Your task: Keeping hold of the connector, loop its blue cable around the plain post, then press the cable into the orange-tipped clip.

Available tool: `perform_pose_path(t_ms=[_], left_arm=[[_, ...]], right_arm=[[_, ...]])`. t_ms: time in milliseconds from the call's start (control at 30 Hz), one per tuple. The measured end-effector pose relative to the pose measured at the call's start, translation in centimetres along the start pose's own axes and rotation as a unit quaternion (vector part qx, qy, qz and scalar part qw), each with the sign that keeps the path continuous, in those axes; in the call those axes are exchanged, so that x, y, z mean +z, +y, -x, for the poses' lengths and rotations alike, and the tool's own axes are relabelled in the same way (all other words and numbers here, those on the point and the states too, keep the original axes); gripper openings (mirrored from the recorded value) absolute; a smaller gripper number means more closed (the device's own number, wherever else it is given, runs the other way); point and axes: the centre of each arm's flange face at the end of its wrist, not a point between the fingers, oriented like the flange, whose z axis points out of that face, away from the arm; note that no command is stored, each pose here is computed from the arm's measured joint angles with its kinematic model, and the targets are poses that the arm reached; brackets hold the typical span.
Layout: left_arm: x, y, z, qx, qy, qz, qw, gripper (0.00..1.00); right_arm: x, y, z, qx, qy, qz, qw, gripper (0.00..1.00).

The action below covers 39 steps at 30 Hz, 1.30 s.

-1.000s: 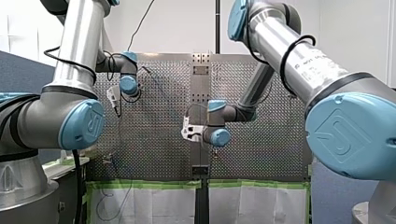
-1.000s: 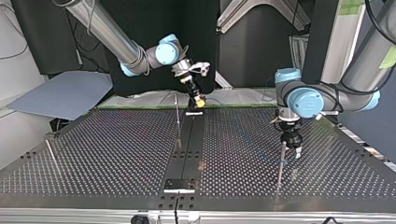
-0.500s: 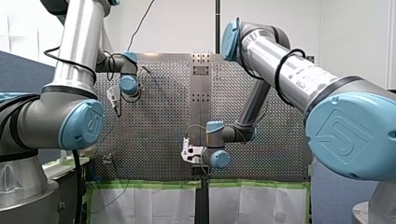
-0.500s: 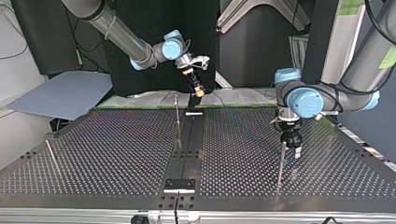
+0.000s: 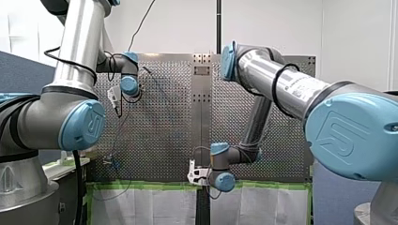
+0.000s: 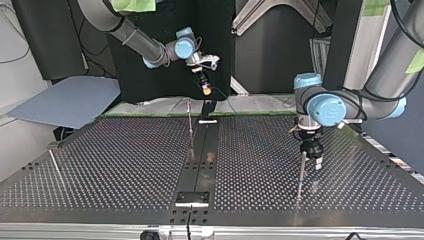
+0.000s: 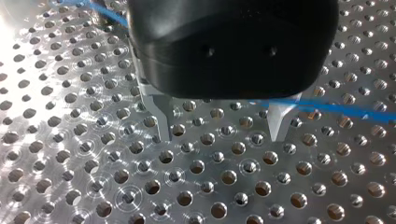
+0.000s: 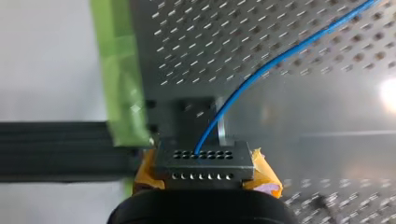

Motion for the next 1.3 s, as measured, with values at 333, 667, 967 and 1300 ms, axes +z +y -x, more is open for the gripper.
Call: perform_pose_path(t_ms=[333,667,967,1300], left_arm=[[0.0,-0.1,0.0,0.0,0.0,-0.001,1.0,1.0],[0.0,0.0,0.0,0.0,-0.001,0.0,1.0,1.0],[0.0,0.0,0.0,0.001,-0.001,0.001,1.0,1.0],[0.1,0.2,0.1,0.003,-0.002,0.004,1.0,1.0]], right_arm=[[-1.4,3.5,6.2,0.0051,-0.029,0.053,0.9982,0.0],[-3.4,6.8,11.9,0.0134,-0.061,0.09,0.994,0.0],[-4.2,8.7,13.6,0.0103,-0.071,0.118,0.9904,0.0],[-5.0,9.6,13.1,-0.0027,-0.067,0.148,0.9866,0.0]])
